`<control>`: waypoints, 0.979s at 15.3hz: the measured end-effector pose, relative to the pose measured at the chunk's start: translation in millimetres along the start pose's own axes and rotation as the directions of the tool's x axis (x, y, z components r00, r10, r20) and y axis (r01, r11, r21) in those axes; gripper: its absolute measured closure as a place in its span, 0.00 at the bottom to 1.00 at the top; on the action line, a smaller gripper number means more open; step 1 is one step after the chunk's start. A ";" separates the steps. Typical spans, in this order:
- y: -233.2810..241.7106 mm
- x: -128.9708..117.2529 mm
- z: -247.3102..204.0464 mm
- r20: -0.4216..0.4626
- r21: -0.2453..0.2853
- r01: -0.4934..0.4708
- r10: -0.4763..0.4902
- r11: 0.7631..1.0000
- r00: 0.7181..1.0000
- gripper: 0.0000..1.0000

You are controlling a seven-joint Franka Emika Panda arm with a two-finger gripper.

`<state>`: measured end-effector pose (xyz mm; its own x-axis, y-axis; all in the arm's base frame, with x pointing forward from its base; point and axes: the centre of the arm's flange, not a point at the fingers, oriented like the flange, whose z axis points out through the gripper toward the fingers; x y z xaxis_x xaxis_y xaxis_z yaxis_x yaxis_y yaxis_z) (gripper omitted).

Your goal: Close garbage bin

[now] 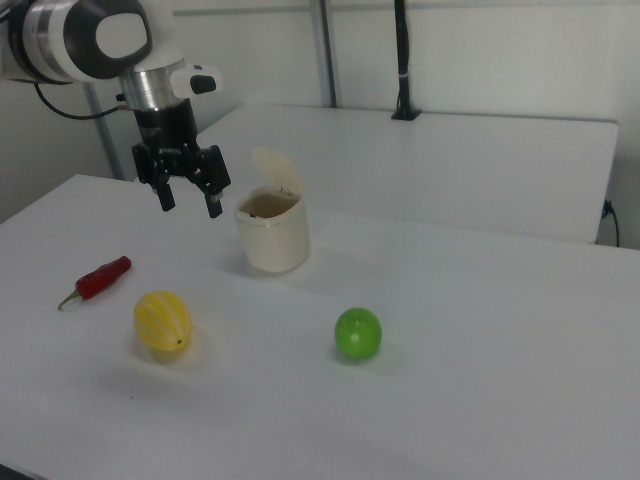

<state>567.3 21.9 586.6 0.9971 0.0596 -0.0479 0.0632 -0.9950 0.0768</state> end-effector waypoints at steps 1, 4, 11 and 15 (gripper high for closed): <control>0.0 0.0 0.0 0.000 0.000 0.000 0.000 1.000 1.000 0.00; 0.0 0.1 0.1 0.000 0.000 0.000 0.000 1.000 1.000 0.00; 0.0 0.2 -0.4 -0.001 0.000 0.000 0.000 1.000 1.000 0.00; 3.1 2.4 -8.0 -0.033 0.000 -0.006 0.006 1.000 0.999 0.00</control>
<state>570.2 19.7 594.7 0.9983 0.0566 -0.0150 0.0576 -0.9954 0.0769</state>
